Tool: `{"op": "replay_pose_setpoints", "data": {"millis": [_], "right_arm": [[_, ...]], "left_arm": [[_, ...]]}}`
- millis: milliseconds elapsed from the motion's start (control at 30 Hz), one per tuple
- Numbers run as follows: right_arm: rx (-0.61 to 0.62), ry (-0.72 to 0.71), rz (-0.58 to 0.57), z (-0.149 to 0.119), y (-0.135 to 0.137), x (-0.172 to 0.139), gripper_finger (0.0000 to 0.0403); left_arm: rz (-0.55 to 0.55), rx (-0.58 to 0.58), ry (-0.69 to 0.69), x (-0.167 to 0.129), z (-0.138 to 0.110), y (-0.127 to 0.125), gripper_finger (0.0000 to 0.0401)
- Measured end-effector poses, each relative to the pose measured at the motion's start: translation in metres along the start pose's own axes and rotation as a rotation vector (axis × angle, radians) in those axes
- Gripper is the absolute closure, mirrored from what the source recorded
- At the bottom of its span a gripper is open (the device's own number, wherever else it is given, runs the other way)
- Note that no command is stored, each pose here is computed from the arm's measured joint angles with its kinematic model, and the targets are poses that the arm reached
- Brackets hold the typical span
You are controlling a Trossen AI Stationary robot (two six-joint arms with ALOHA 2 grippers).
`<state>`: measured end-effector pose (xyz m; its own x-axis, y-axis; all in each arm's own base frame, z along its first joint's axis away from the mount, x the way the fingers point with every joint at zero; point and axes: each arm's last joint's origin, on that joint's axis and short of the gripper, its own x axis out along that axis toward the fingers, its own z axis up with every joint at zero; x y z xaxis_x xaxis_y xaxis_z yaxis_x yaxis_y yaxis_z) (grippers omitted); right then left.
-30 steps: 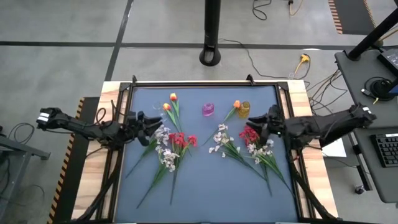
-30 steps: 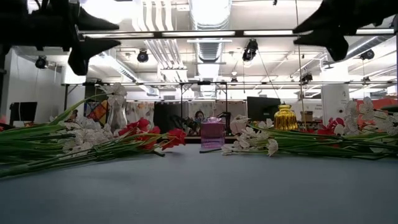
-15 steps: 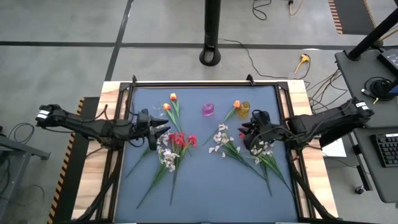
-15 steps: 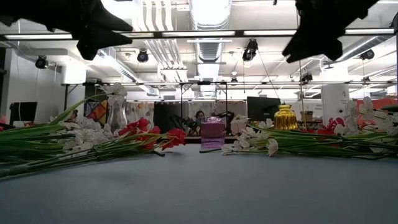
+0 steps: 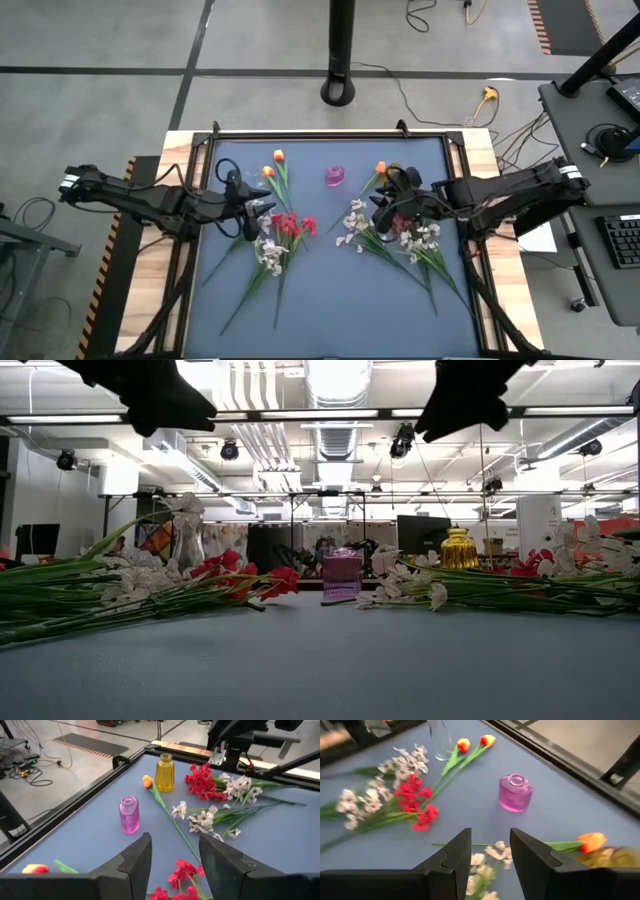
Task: Sort flowers into vase by color
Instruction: Put the white flowers into the pink vase
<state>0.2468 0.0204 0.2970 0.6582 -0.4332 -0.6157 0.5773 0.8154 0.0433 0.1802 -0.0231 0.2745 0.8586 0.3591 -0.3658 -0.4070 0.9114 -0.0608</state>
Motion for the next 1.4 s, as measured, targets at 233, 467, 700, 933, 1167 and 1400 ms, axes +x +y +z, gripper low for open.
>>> {"op": "replay_pose_setpoints", "data": {"millis": [233, 467, 700, 933, 1167, 1400], "right_arm": [[-0.269, 0.09, -0.07, 0.015, 0.007, 0.016, 0.0275], [-0.598, 0.187, 0.035, 0.012, 0.023, 0.04, 0.0275], [-0.651, 0.253, 0.05, 0.003, 0.04, 0.073, 0.0275], [-0.473, 0.204, 0.172, 0.0, 0.061, 0.1, 0.0275], [-0.155, 0.12, 0.255, 0.0, 0.083, 0.116, 0.0238], [0.06, 0.103, 0.325, -0.016, 0.113, 0.123, 0.0176]], "left_arm": [[0.013, 0.021, 0.04, 0.0, -0.001, 0.0, 0.0253], [0.011, 0.016, 0.04, -0.001, -0.001, 0.001, 0.0253], [-0.154, -0.114, 0.114, -0.001, -0.004, -0.005, 0.0253], [-0.206, -0.145, 0.163, 0.0, -0.004, -0.018, 0.0253], [-0.151, -0.021, 0.184, -0.012, 0.017, -0.015, 0.0253], [-0.029, -0.013, 0.14, -0.015, 0.023, -0.011, 0.0253]]}}
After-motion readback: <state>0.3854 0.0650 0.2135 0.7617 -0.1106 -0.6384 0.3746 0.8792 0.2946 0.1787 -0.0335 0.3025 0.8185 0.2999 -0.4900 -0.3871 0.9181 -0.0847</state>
